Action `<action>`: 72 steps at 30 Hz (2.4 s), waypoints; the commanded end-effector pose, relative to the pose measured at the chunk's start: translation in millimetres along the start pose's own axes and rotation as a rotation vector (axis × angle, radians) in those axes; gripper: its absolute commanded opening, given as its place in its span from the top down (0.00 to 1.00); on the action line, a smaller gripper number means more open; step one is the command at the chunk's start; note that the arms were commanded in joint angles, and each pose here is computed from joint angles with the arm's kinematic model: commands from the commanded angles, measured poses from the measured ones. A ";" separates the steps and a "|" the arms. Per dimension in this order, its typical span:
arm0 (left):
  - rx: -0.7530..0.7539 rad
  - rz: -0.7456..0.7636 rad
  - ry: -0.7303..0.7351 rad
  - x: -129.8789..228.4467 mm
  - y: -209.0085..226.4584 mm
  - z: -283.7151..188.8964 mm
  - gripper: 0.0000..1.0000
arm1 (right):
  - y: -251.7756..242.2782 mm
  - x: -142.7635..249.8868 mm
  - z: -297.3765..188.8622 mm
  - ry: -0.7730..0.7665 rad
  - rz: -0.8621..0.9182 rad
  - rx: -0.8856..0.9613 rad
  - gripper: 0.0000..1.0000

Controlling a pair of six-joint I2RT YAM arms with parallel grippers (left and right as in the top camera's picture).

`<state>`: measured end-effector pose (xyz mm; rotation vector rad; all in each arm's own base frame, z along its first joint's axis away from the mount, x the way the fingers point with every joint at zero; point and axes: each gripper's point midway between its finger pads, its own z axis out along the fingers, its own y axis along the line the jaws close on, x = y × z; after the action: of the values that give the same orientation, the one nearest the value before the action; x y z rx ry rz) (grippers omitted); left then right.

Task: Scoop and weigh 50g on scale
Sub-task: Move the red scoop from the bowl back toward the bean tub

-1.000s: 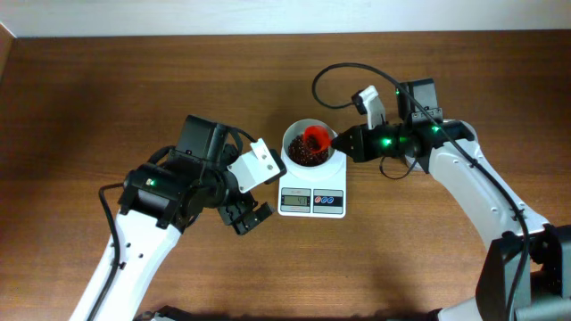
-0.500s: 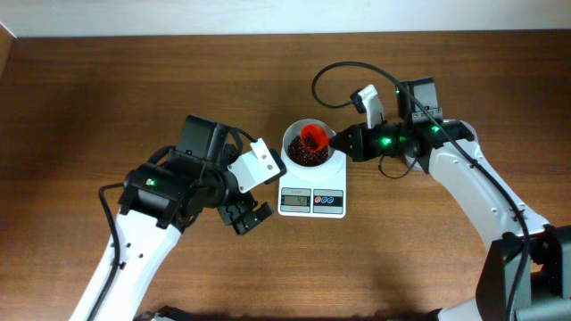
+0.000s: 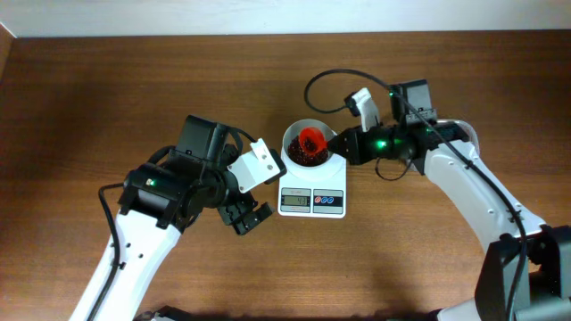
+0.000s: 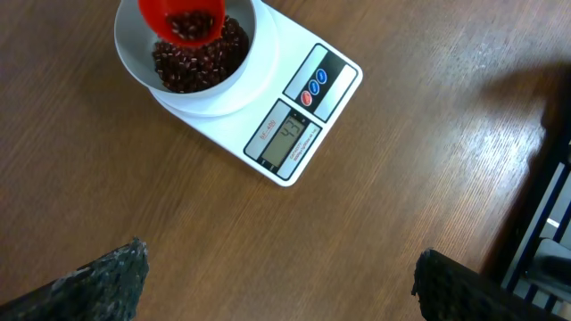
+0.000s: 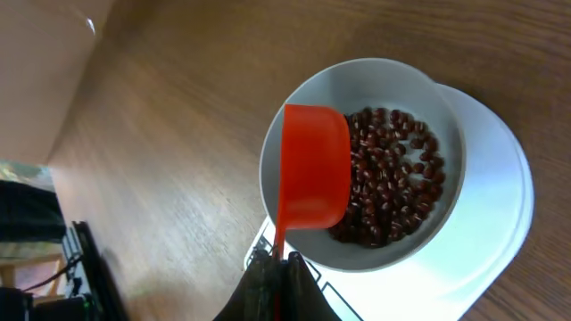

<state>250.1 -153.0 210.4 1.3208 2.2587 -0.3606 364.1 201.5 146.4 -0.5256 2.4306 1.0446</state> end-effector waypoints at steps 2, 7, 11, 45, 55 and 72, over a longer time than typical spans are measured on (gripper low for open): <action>-0.006 0.004 -0.026 -4.8 -0.9 -6.2 0.01 | 7.0 -9.8 -9.4 -0.033 -0.034 0.031 0.96; -0.006 0.004 -0.026 -4.8 -0.9 -6.2 0.01 | 25.0 -15.5 -24.5 -0.064 -0.128 0.009 0.96; -0.006 0.004 -0.026 -4.8 -0.9 -6.2 0.01 | 10.4 -8.6 -25.7 -0.039 -0.068 0.094 0.96; -0.006 0.004 -0.026 -4.8 -0.9 -6.2 0.01 | -3.8 -17.9 -28.2 -0.072 -0.096 0.182 0.96; -0.006 0.004 -0.026 -4.8 -0.9 -6.2 0.01 | -3.7 -17.5 -22.9 -0.058 -0.172 0.230 0.96; -0.006 0.004 -0.026 -4.8 -0.9 -6.2 0.01 | 33.2 -9.3 -4.7 -0.001 -0.328 0.207 0.96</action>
<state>250.1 -153.0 210.4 1.3209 2.2590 -0.3607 361.1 200.0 144.1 -0.6974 2.4358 0.5203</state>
